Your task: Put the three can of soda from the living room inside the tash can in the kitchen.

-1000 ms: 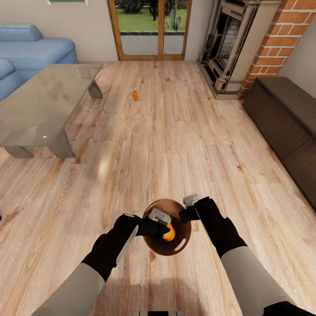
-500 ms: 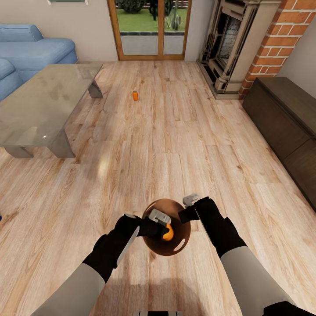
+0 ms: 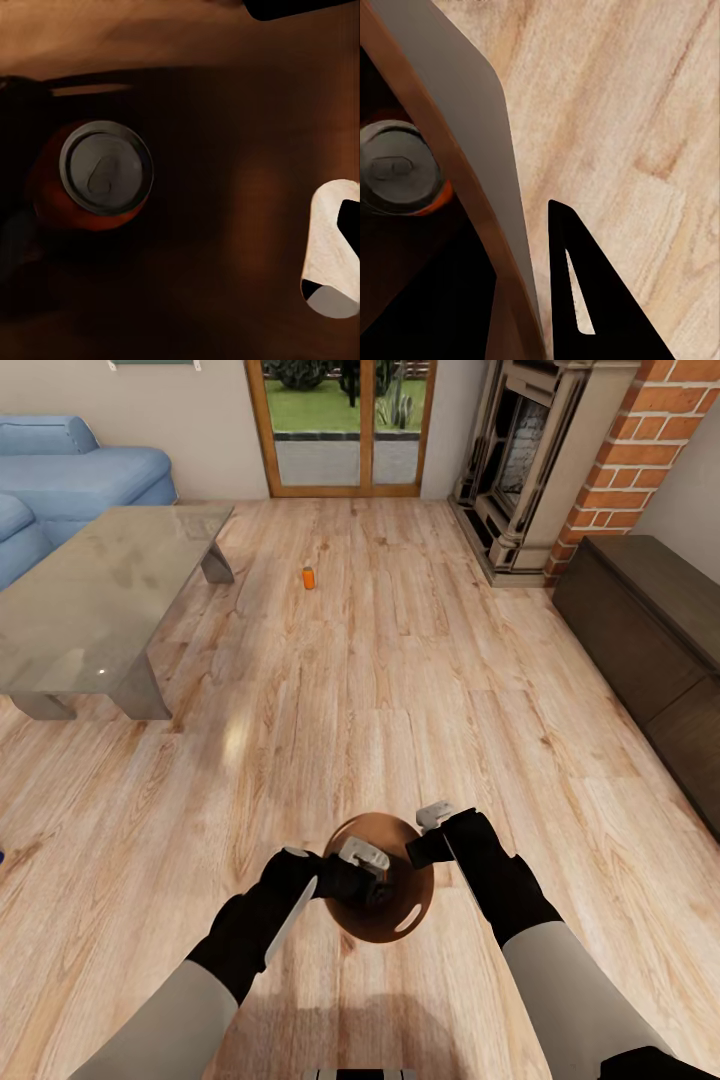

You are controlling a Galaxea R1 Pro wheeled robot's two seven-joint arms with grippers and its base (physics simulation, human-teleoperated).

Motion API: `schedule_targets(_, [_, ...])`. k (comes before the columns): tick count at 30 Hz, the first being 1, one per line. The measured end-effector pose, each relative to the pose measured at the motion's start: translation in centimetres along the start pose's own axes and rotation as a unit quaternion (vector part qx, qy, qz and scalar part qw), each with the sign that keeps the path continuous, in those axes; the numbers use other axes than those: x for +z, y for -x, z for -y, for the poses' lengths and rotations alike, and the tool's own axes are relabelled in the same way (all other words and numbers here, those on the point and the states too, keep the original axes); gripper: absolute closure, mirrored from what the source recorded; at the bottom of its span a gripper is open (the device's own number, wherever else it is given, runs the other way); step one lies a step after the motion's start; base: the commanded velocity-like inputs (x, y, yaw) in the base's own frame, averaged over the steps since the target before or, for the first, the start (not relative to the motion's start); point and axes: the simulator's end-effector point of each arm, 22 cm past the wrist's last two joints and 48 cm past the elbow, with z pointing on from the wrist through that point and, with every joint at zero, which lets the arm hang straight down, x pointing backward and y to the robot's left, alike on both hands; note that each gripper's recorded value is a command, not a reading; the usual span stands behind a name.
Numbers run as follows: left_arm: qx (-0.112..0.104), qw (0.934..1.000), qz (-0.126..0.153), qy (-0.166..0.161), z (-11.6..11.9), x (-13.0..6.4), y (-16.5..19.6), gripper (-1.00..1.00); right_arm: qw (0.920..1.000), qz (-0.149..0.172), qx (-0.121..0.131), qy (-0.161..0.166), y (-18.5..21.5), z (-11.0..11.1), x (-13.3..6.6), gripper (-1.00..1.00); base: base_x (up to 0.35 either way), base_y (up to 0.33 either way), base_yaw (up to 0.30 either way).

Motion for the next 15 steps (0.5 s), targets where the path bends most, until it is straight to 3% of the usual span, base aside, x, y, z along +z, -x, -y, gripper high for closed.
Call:
schedule_targets(3, [0.005, 1.0000, 0.007, 0.001, 0.0, -0.4, 0.5, -1.00, 1.0000, 0.000, 0.001, 0.002, 0.0, -0.1, 0.0, 1.00, 0.000, 0.000, 0.000])
schedule_targets(6, [0.020, 0.9990, 0.039, -0.005, 0.8, -1.7, 3.1, -1.00, 0.9999, -0.001, -0.007, -0.012, -0.1, 0.6, 0.0, 1.00, 0.000, 0.000, 0.000])
schedule_targets(8, [0.045, 0.9940, 0.088, -0.047, 3.5, -4.6, 6.8, -1.00, 0.9999, -0.001, -0.007, -0.013, -0.1, 0.7, 0.0, 1.00, 0.000, 0.000, 0.000])
schedule_targets(15, [0.077, 0.9893, 0.081, -0.094, 1.5, -9.0, 4.6, -1.00, 0.9999, -0.002, -0.004, -0.012, -0.2, 0.7, 0.0, 1.00, 0.000, 0.000, 0.000])
